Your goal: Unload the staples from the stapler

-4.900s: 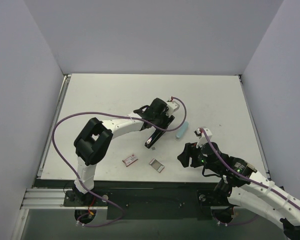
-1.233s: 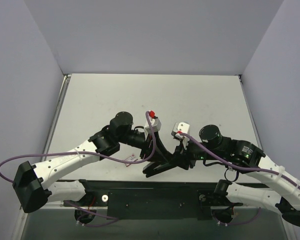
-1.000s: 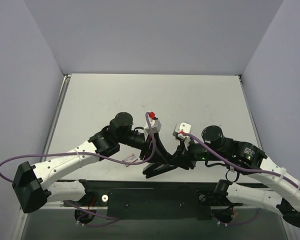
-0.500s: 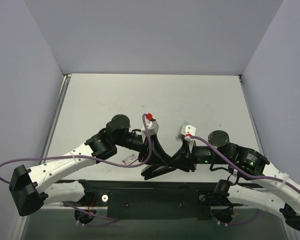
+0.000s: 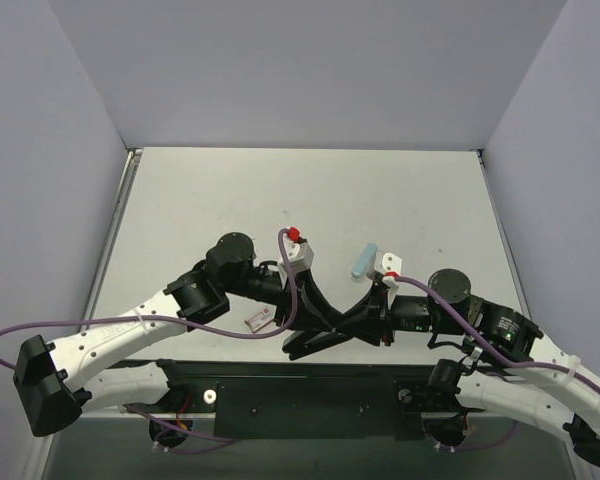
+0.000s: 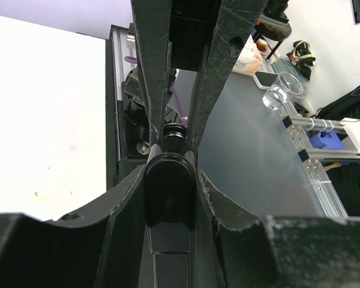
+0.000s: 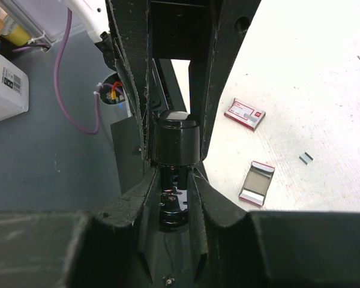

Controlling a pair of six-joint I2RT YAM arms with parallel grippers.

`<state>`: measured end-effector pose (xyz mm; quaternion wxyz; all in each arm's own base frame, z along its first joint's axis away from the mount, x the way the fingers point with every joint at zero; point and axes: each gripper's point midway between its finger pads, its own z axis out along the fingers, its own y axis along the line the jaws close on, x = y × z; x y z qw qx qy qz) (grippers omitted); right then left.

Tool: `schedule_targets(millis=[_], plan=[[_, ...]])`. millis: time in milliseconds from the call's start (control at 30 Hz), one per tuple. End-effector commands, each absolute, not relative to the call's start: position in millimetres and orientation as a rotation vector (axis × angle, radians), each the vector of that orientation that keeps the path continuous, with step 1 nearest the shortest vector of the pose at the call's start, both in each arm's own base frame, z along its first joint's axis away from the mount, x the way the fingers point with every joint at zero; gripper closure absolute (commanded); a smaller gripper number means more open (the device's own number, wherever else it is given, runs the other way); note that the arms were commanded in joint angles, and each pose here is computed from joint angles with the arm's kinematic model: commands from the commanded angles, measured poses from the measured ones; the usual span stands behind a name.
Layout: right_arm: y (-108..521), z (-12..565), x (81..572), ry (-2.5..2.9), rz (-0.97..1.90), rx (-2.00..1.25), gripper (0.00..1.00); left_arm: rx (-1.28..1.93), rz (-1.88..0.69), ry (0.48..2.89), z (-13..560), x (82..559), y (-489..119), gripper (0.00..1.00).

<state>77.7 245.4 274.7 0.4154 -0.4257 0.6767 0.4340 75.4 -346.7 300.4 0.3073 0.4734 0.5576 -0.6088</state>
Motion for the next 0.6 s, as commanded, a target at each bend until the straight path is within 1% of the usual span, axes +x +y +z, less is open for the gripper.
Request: schedule_targets(millis=[0, 567], plan=[[232, 239, 53, 1.836, 1.138, -1.157, 1.0, 1.149, -1.549, 1.235, 365, 83, -336, 1.0], [233, 224, 39, 1.856, 1.217, -1.175, 1.0, 1.034, -1.503, 1.164, 396, 90, -327, 1.0]])
